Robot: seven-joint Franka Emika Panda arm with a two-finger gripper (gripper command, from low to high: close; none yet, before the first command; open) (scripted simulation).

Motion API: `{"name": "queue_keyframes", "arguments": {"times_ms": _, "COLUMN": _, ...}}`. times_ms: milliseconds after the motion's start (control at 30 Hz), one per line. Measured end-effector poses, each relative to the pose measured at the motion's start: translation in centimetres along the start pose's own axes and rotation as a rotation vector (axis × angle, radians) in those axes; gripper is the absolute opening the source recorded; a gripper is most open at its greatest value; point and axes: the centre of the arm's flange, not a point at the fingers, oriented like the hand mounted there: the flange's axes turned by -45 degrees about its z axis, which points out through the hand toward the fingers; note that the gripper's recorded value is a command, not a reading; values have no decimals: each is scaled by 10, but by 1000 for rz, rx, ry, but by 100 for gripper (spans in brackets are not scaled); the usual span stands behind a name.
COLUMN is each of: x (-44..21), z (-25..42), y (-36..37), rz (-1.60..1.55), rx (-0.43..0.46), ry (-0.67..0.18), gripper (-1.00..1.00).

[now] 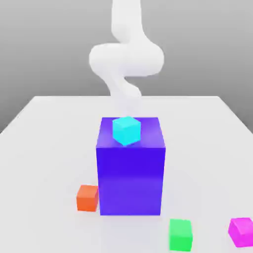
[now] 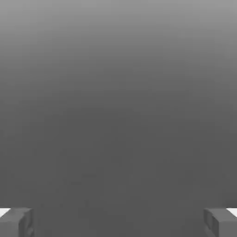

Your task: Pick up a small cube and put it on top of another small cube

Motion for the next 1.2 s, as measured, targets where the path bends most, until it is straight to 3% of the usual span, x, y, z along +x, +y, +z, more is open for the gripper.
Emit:
{"name": "queue_keyframes", "arguments": {"times_ms": 333, "x": -17, "z": 179, "y": -79, "rz": -449, "rx": 258, "ry": -222, "gripper": 0}}
{"name": "queue_keyframes", "arguments": {"times_ms": 667, "x": -107, "z": 323, "y": -194, "rz": -937, "rx": 460, "ry": -399, "gripper": 0}}
{"name": "queue_keyframes", "arguments": {"times_ms": 1000, "x": -237, "z": 425, "y": -262, "rz": -1429, "rx": 571, "ry": -556, "gripper": 0}}
{"name": "queue_keyframes", "arguments": {"times_ms": 1133, "x": -280, "z": 467, "y": -268, "rz": -1476, "rx": 578, "ry": -567, "gripper": 0}}
{"name": "queue_keyframes", "arguments": {"times_ms": 1167, "x": -288, "z": 475, "y": -268, "rz": -1477, "rx": 579, "ry": -568, "gripper": -100}}
{"name": "queue_keyframes", "arguments": {"times_ms": 1200, "x": -288, "z": 475, "y": -268, "rz": -1477, "rx": 579, "ry": -568, "gripper": -100}}
